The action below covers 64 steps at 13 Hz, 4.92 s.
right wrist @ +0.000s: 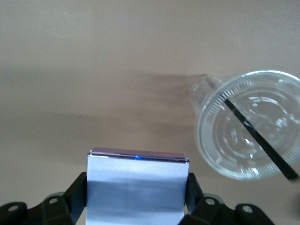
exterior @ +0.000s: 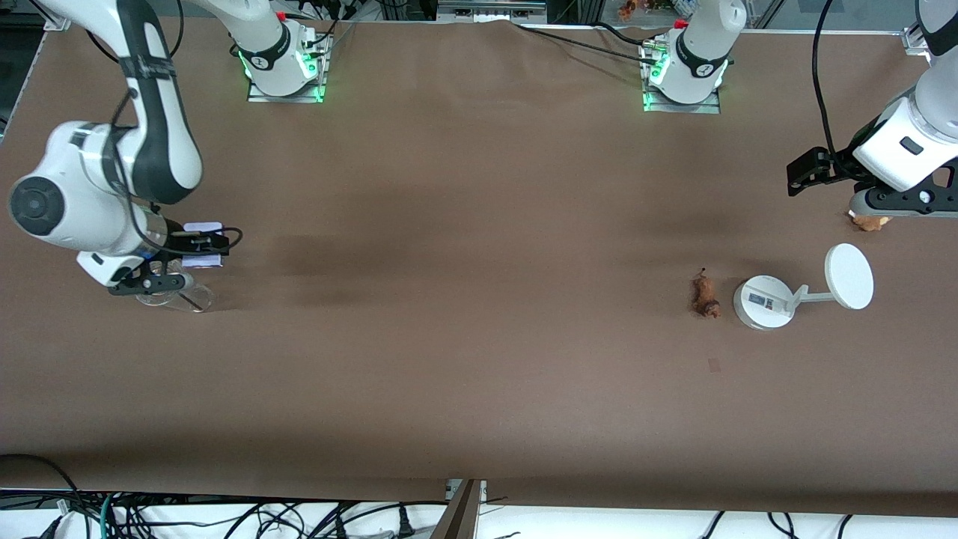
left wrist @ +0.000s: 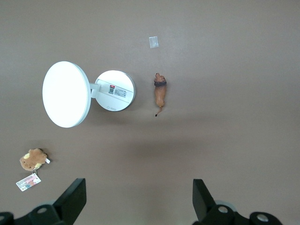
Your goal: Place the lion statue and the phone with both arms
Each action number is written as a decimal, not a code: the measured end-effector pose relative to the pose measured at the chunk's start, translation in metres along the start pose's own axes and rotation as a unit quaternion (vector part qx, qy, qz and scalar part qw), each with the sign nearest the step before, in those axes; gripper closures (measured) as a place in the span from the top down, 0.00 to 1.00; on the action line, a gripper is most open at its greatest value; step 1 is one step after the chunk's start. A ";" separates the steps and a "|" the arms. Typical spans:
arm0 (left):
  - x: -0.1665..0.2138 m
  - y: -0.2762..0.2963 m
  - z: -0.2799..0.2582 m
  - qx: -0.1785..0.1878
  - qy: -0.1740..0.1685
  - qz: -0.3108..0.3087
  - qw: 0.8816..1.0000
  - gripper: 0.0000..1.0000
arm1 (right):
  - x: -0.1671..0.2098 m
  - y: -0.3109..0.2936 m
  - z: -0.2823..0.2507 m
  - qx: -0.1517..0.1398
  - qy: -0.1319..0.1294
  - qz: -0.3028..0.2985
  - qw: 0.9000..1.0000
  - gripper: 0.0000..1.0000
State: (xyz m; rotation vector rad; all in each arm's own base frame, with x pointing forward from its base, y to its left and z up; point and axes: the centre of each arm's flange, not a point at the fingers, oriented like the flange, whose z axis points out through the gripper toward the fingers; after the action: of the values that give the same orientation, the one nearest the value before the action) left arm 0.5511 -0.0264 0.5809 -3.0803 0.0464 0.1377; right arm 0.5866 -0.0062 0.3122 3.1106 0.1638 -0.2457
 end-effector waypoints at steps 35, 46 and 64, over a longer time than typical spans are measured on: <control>-0.003 0.001 0.004 -0.011 -0.014 -0.001 1.000 1.00 | 0.044 -0.043 0.133 -0.035 0.077 -0.033 0.996 1.00; -0.003 0.001 0.005 -0.011 -0.015 -0.001 1.000 1.00 | 0.035 -0.042 -0.117 0.066 -0.020 -0.035 0.997 1.00; -0.004 0.001 0.006 -0.011 -0.022 -0.001 1.000 1.00 | -0.019 -0.042 -0.281 0.027 -0.039 0.020 0.999 1.00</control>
State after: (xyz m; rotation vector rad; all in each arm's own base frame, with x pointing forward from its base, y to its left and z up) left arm 0.5463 -0.0267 0.5754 -3.0982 0.0393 0.2073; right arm 0.6074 0.0412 0.5926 3.1476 0.0955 -0.3758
